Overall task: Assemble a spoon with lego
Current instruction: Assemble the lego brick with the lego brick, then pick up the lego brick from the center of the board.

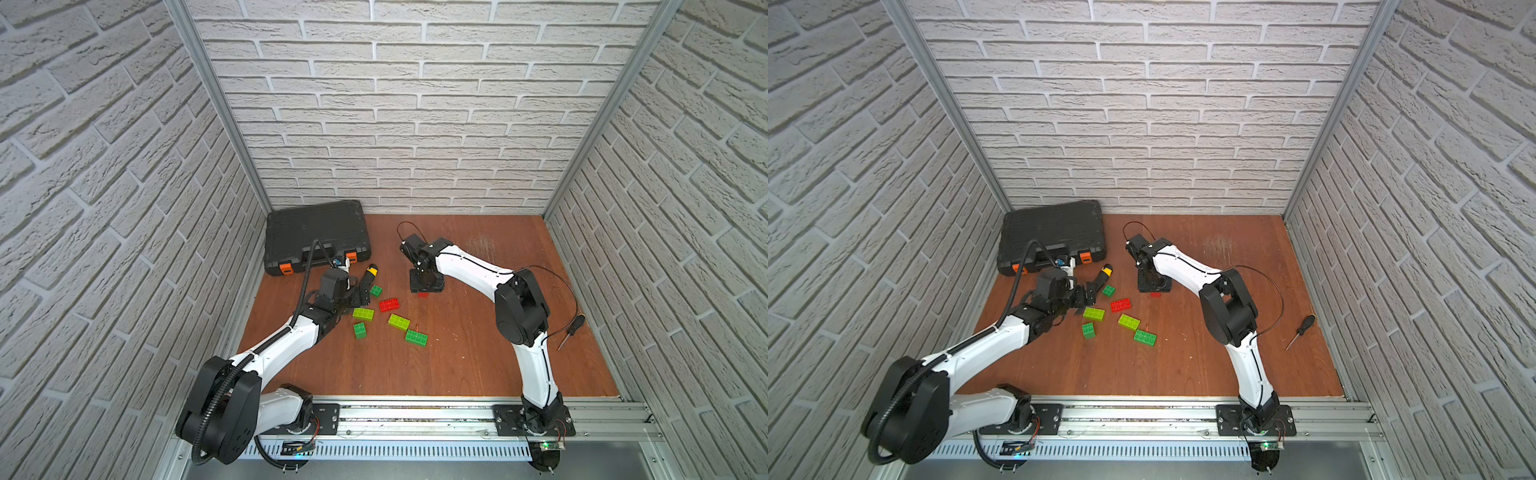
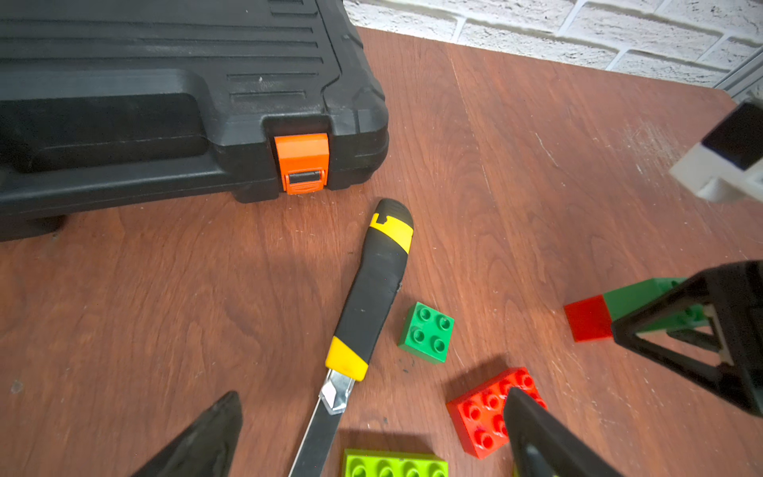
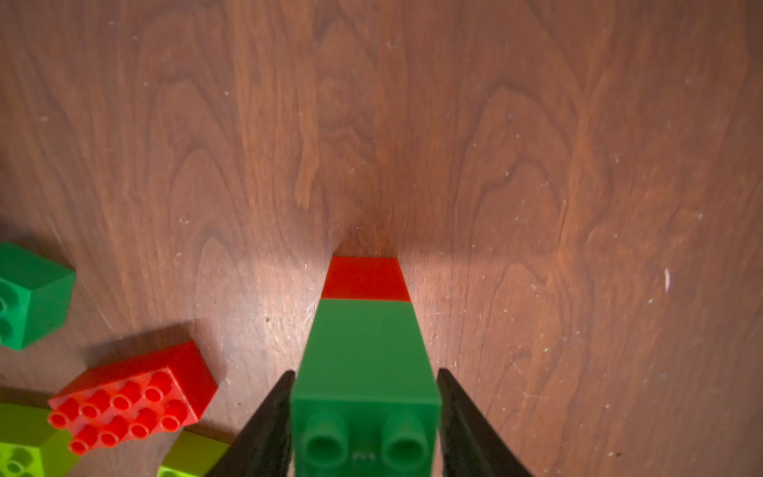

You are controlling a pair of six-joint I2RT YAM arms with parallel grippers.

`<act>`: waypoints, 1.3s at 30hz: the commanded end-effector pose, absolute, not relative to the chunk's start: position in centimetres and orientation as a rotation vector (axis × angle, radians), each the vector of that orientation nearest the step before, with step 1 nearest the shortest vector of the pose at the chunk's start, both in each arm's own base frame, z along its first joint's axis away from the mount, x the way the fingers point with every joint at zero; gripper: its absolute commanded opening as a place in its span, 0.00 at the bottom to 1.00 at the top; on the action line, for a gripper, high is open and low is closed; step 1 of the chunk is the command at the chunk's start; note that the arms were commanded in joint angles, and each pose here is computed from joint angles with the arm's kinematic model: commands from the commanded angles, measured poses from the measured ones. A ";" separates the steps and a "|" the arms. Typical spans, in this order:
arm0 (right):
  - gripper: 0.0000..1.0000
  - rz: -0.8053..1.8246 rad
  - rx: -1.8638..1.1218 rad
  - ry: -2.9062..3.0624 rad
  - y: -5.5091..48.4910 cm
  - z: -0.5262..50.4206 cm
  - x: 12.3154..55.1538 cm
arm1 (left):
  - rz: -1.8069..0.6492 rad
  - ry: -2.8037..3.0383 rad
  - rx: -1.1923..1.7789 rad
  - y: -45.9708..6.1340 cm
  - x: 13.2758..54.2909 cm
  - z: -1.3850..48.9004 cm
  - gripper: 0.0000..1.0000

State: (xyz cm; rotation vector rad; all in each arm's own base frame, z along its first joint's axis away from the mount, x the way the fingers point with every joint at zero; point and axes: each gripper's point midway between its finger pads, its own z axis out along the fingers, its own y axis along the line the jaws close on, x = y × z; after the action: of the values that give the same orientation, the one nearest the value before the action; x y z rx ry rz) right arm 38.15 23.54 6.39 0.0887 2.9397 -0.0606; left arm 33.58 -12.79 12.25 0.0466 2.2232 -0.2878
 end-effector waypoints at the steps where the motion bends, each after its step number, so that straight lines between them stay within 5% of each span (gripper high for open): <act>1: 0.61 -0.045 0.079 2.922 23.5 8.2 37.6 | -0.271 2.211 0.053 -12.5 33.4 12.5 0.98; 15: 0.68 0.024 0.028 2.868 25.0 11.2 30.9 | -0.320 2.188 0.011 -12.2 32.2 13.6 0.98; 20: 1.00 0.033 0.007 2.891 26.2 9.3 27.2 | -0.347 2.195 -0.036 -11.7 31.1 13.2 0.98; 28: 1.00 0.049 0.043 2.962 27.6 5.2 24.4 | -0.375 2.200 -0.073 -11.2 29.2 12.1 0.98; 39: 1.00 -0.090 0.011 2.964 27.5 3.6 25.7 | -0.343 2.199 -0.073 -10.5 28.7 12.1 0.98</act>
State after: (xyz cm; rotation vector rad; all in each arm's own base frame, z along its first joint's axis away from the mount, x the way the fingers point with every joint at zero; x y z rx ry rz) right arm 24.88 27.74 2.86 0.0011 2.9971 -0.0503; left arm 28.91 -10.69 12.35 -0.0700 2.1984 -0.3543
